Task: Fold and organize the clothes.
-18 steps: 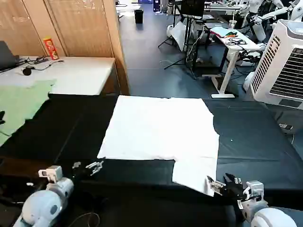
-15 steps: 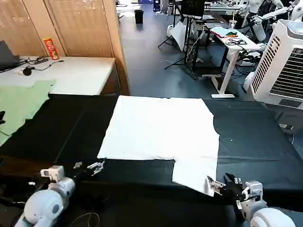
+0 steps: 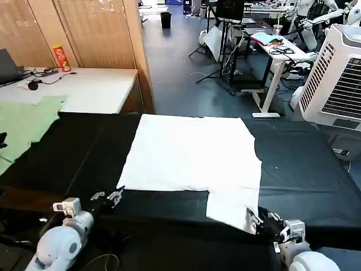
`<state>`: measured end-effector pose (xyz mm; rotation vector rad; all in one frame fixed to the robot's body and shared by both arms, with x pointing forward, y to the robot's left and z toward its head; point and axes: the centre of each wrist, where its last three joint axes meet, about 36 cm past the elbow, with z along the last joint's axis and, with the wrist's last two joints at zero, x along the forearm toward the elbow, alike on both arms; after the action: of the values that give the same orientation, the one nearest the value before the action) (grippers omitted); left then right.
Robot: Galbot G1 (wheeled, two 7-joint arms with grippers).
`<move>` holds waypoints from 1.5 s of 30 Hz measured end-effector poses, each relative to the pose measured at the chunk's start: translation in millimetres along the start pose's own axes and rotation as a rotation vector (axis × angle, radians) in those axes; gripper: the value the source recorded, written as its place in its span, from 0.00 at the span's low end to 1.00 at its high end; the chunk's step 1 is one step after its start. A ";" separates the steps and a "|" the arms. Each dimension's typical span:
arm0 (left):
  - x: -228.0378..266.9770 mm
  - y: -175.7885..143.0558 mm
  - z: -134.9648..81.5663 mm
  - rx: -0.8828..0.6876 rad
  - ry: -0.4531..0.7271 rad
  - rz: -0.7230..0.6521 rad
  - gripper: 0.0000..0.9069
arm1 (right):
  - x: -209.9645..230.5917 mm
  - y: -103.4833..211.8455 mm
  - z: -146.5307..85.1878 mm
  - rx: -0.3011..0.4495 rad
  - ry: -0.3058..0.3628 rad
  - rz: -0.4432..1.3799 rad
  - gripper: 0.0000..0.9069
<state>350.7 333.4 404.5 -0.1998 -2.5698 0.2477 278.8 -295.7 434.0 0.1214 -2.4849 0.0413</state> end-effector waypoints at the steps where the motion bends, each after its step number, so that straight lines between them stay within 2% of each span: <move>1: 0.6 -0.4 0.3 0.000 0.000 0.001 0.00 | 2.1 -0.3 -0.4 -0.002 -0.002 0.008 0.04; 15: 32.9 -9.9 -4.7 -0.037 -0.025 -0.008 0.00 | 52.5 15.1 -14.5 -0.011 -0.032 0.024 0.02; 20: 56.1 -14.6 -6.1 -0.054 -0.025 -0.009 0.00 | 48.8 9.0 -19.0 -0.012 -0.100 0.031 0.03; 25: 59.4 -20.4 -5.9 -0.050 -0.072 -0.016 0.00 | 19.7 -7.8 -23.1 -0.018 -0.211 0.013 0.03; 34: 23.4 -30.0 -13.1 -0.017 -0.211 -0.005 0.00 | -59.3 -30.0 -53.7 -0.007 -0.335 0.022 0.03; 45: -42.9 -30.4 -40.6 -0.052 -0.295 -0.028 0.00 | -142.0 -29.6 -84.2 0.024 -0.334 0.007 0.03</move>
<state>405.7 301.1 423.2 -0.1558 -2.8718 0.2130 444.8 -309.2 414.4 0.1400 -2.8189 0.0581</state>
